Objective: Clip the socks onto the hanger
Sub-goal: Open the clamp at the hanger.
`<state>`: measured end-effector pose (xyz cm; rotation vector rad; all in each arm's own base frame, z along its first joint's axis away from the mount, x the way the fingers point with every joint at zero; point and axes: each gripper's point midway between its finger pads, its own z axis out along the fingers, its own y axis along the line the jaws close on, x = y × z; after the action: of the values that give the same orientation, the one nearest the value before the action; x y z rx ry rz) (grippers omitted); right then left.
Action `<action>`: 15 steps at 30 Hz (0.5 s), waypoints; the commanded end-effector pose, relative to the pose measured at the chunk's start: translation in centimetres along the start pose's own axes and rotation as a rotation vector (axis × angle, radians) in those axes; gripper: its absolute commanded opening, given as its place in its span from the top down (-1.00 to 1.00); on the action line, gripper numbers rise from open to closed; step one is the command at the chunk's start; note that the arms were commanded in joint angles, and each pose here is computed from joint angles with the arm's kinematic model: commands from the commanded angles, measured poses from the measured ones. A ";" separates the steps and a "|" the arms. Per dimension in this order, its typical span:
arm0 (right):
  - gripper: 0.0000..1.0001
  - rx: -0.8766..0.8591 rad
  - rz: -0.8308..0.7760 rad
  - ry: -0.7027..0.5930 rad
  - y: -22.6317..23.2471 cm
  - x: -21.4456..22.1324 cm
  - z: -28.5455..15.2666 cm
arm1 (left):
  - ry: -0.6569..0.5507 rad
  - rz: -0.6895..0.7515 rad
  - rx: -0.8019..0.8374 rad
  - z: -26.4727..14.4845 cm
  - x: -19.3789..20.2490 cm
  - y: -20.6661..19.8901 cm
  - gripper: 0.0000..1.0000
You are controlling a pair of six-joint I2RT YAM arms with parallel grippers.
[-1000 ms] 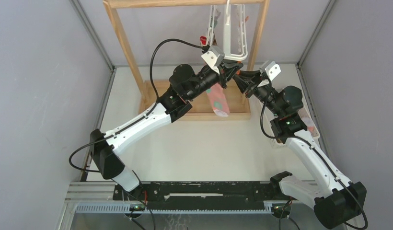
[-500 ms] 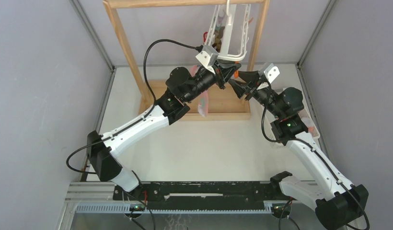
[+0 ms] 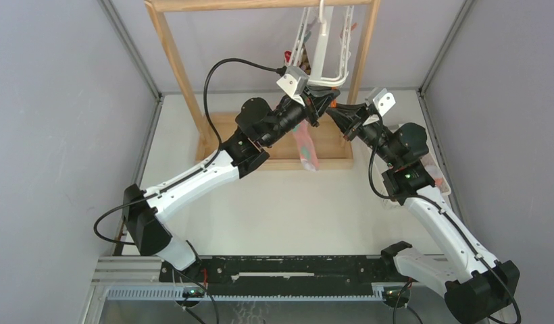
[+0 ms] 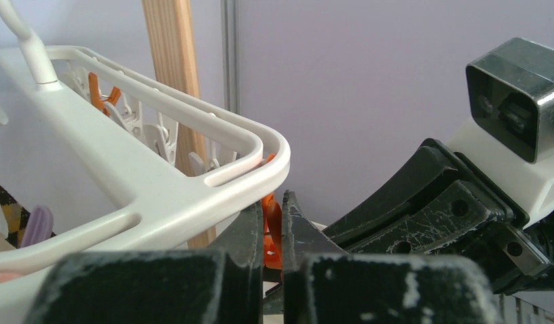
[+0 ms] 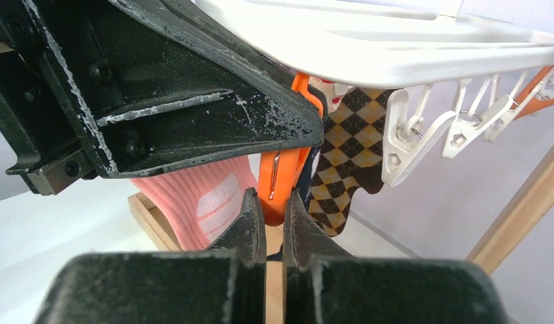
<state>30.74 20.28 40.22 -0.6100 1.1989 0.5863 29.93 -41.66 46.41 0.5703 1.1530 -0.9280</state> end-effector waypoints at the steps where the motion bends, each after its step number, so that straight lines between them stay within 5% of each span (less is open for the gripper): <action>1: 1.00 -0.012 -0.029 -0.062 0.5 -2.4 -0.2 | 0.034 -0.024 0.129 -1.1 0.6 -4.5 1.00; 7: 1.00 -0.022 -0.049 -0.052 0.8 -2.6 -0.8 | 0.049 0.007 0.141 -1.4 1.4 -4.7 0.47; 15: 1.00 -0.048 -0.052 -0.050 1.3 -2.6 -1.0 | 0.061 0.044 0.189 -2.0 2.1 -5.3 0.42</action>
<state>29.73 20.14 39.83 -0.6370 1.2190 0.5895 28.84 -41.83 45.95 0.6114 1.1240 -0.9015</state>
